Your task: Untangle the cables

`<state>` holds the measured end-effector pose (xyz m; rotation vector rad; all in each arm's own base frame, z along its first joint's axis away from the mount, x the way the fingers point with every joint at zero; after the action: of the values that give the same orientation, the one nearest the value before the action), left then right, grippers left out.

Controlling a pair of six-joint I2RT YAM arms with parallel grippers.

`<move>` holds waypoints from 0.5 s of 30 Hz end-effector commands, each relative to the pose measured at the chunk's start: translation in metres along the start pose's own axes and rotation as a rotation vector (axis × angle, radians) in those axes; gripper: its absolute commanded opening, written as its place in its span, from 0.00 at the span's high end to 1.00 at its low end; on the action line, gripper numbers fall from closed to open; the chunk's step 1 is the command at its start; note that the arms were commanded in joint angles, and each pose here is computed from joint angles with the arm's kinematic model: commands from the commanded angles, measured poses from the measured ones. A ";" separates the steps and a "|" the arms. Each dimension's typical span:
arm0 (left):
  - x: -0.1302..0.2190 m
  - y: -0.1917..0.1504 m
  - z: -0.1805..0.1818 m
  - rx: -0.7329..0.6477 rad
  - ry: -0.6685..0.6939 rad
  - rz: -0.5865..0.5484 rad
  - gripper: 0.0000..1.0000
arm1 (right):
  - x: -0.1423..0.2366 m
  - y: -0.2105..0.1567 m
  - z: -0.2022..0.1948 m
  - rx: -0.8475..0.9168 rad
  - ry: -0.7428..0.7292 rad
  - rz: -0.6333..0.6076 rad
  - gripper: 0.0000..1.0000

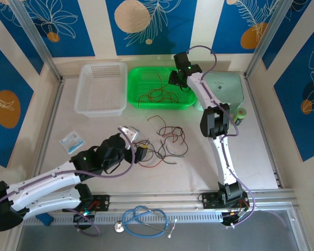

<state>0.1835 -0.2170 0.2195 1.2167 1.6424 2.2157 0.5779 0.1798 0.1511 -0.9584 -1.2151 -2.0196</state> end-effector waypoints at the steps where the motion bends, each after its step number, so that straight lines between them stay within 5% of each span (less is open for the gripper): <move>1: 0.001 0.006 -0.003 0.023 -0.007 0.045 0.18 | 0.043 0.013 0.012 0.016 0.057 -0.021 0.44; 15: -0.075 0.007 -0.048 0.121 -0.110 0.291 0.33 | 0.155 0.005 -0.004 0.029 0.111 -0.088 0.55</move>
<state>0.2046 -0.2799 0.1863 1.5779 1.6229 2.2371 0.5124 0.1599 0.2428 -0.8791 -1.2350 -2.0463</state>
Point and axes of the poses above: each hand's point on the last joint's axis, 136 mm out from that joint toward the fingers, its own x axis back along the fingers, its own z axis along the line the jaws close on, y = z × x, the point moved 3 cm from there along x, back along the fingers, and after that the axes turned 12 degrees about -x, right-handed, at the moved point
